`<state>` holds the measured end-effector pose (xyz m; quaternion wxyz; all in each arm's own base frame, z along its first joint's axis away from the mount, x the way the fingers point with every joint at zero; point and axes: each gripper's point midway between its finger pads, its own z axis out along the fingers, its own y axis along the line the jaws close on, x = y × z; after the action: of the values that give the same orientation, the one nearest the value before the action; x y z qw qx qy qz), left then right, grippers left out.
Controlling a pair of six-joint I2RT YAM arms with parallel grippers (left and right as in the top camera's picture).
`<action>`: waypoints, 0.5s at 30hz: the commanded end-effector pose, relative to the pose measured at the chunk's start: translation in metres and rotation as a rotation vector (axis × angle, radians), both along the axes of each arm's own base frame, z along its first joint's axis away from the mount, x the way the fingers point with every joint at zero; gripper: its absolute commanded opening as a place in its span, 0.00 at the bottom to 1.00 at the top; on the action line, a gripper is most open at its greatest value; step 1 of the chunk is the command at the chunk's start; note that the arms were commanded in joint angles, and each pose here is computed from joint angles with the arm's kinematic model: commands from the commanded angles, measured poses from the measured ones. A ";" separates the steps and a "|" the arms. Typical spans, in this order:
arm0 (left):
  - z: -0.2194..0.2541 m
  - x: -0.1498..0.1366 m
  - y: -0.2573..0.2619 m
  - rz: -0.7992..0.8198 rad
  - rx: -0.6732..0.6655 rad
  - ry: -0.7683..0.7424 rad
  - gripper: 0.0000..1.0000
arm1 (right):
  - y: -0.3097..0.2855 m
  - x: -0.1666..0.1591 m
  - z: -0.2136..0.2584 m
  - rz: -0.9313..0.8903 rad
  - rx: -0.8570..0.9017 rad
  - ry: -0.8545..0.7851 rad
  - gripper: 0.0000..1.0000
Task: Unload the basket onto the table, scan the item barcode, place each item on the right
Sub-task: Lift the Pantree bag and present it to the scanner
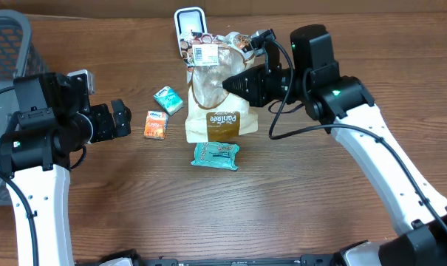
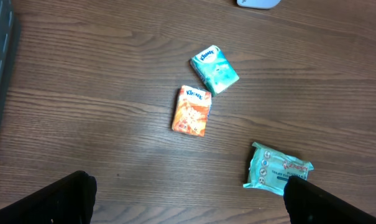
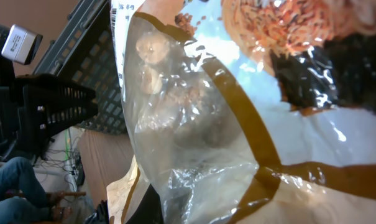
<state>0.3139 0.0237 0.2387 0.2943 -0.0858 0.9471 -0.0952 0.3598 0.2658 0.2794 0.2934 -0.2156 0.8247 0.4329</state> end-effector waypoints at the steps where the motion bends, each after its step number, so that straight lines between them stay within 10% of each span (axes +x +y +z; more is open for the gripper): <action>1: 0.005 0.002 0.003 0.001 0.012 -0.014 1.00 | -0.004 -0.005 0.024 -0.005 0.004 -0.073 0.04; 15: 0.005 0.002 0.003 0.001 0.012 -0.014 1.00 | -0.022 -0.006 0.000 -0.100 -0.111 0.011 0.04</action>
<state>0.3139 0.0237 0.2387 0.2943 -0.0859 0.9471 -0.0950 0.3504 0.2509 0.2632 0.2664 -0.1908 0.8585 0.3945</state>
